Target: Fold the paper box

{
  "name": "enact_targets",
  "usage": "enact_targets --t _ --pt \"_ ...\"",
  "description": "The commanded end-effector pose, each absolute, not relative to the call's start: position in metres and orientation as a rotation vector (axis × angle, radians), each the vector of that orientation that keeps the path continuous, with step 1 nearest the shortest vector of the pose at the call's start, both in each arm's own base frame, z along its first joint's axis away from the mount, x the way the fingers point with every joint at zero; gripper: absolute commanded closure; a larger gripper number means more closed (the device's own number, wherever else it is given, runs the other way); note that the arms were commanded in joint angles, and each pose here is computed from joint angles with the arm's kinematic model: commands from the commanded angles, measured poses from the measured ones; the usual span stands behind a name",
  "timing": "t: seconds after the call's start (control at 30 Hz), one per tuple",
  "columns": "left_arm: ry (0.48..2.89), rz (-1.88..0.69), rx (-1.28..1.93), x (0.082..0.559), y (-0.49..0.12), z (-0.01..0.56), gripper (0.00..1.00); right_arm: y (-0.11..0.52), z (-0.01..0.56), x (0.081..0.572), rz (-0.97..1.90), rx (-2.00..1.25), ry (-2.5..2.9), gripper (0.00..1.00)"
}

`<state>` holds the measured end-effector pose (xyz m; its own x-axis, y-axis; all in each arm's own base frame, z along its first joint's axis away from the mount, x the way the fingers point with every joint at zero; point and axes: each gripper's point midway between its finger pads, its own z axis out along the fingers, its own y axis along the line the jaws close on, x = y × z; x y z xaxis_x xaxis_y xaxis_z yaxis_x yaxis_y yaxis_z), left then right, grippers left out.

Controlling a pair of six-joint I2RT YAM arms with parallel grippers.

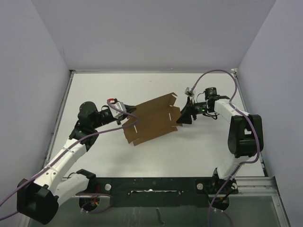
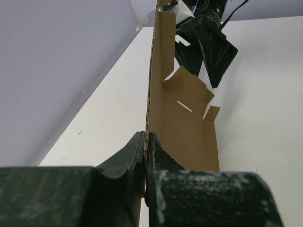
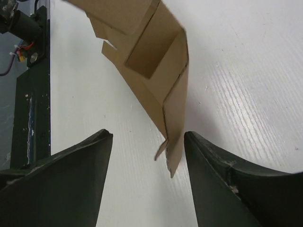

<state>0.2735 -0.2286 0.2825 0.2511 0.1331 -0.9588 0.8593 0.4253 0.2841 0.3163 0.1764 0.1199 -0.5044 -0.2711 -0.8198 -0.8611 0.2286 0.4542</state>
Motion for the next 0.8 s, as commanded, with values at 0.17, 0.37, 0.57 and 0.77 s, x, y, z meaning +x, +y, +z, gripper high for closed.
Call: enact_targets --t 0.17,0.37,0.57,0.77 --pt "1.077 -0.535 1.047 0.277 -0.226 0.339 1.0 0.175 0.169 0.324 1.199 -1.07 1.765 0.31" --pt "1.077 -0.582 1.036 0.272 -0.229 0.341 1.0 0.181 0.152 0.347 1.012 -1.077 1.863 0.38" --pt "1.079 -0.611 1.026 0.268 -0.231 0.342 1.0 0.173 0.143 0.373 0.826 -1.034 1.903 0.4" --pt "1.092 -0.632 1.024 0.27 -0.233 0.34 1.0 0.166 0.149 0.39 0.693 -1.024 1.845 0.4"
